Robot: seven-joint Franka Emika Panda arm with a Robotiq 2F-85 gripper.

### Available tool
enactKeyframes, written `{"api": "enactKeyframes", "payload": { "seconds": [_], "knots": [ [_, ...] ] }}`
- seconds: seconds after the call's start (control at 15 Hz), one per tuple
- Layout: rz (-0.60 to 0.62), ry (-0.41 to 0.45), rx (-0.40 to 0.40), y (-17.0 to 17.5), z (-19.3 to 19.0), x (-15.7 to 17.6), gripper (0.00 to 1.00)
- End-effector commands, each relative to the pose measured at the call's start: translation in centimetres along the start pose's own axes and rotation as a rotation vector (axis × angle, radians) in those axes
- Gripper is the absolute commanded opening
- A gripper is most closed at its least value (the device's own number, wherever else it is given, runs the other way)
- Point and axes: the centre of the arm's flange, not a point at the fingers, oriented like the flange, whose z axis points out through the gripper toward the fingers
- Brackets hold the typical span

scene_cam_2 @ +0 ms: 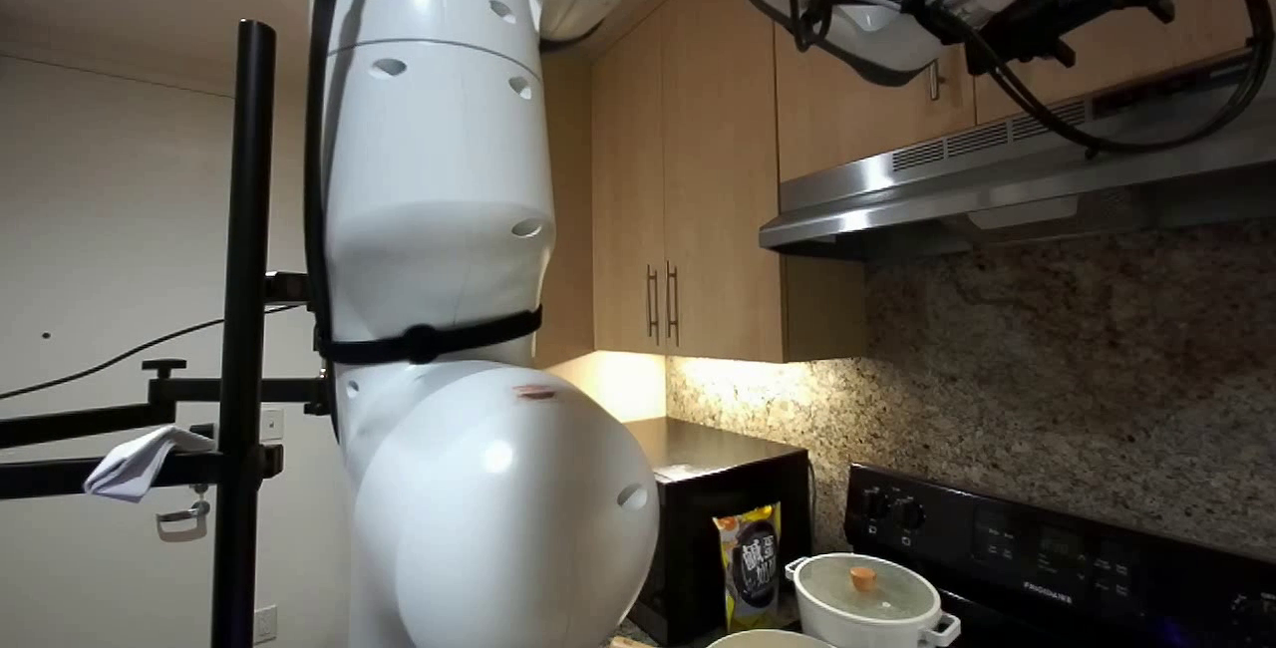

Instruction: Switch off the stove light

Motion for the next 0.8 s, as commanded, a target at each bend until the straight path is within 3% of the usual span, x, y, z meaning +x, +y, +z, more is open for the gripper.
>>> {"api": "enactKeyframes", "payload": {
  "seconds": [0.0, 0.73],
  "knots": [
    [0.023, -0.057, -0.002, -2.9, -4.5, -3.4, 1.0],
    [0.039, -0.311, -0.022, -4.5, -14.6, -10.0, 1.0]
  ]
}}
